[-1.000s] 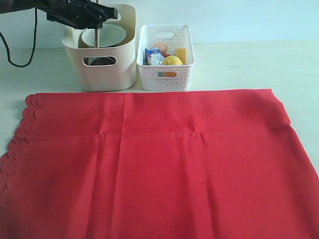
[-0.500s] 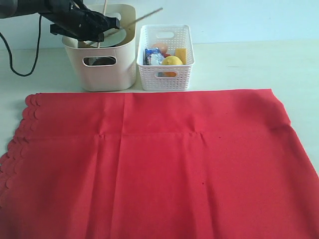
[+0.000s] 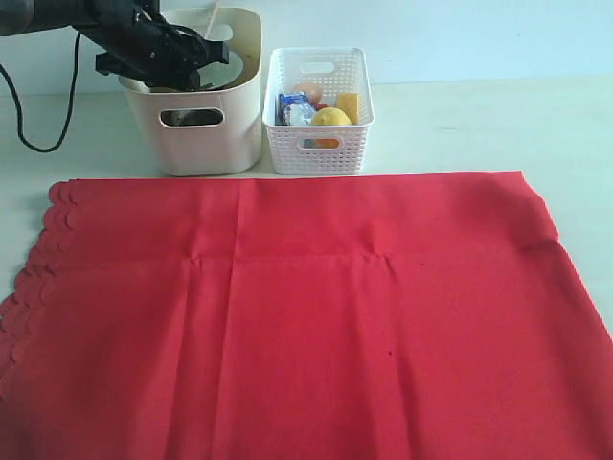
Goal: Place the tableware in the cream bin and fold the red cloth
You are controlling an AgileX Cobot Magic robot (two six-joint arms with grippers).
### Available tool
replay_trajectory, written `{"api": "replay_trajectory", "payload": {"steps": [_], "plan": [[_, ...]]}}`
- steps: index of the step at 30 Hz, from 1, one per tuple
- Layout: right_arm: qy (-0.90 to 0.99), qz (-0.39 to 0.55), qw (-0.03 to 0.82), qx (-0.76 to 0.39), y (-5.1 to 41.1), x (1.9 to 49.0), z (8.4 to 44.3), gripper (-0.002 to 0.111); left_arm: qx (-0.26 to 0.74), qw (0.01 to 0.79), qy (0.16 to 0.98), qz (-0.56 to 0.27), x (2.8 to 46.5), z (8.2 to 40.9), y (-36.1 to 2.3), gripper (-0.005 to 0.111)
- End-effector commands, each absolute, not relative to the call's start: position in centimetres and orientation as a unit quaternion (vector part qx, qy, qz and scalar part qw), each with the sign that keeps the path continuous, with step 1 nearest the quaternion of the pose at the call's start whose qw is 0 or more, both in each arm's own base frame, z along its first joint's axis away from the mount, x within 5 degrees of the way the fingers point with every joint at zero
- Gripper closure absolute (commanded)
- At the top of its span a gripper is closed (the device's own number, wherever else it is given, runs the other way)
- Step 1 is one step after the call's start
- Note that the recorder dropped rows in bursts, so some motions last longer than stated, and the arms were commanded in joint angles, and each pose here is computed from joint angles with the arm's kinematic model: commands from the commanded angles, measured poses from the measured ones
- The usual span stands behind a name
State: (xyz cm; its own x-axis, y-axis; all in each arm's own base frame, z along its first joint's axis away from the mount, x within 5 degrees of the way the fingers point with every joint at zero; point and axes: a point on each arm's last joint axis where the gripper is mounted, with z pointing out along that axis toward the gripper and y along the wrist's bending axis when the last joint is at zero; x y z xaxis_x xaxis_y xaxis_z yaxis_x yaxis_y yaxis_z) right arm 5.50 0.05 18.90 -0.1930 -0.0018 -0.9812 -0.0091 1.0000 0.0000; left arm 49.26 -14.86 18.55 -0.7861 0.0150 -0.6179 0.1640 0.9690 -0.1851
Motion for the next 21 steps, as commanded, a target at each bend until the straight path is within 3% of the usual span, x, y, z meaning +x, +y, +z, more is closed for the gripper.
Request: {"api": "replay_trajectory", "payload": {"steps": [1,5,8,21], "plan": [[0.768,0.002,0.641,-0.002,0.0,5.5,18.9,0.108,0.046,0.315,0.94,-0.12,49.0,18.8,-14.9,0.065],[0.768,0.002,0.641,-0.002,0.0,5.5,18.9,0.108,0.048,0.318,0.939,-0.12,48.8,19.9,-14.8,0.05],[0.768,0.002,0.641,-0.002,0.0,5.5,18.9,0.108,0.052,0.335,0.933,-0.12,48.5,21.7,-14.6,0.045],[0.768,0.002,0.641,-0.002,0.0,5.5,18.9,0.108,0.083,0.386,0.911,-0.119,46.0,29.5,-13.9,0.045]]}}
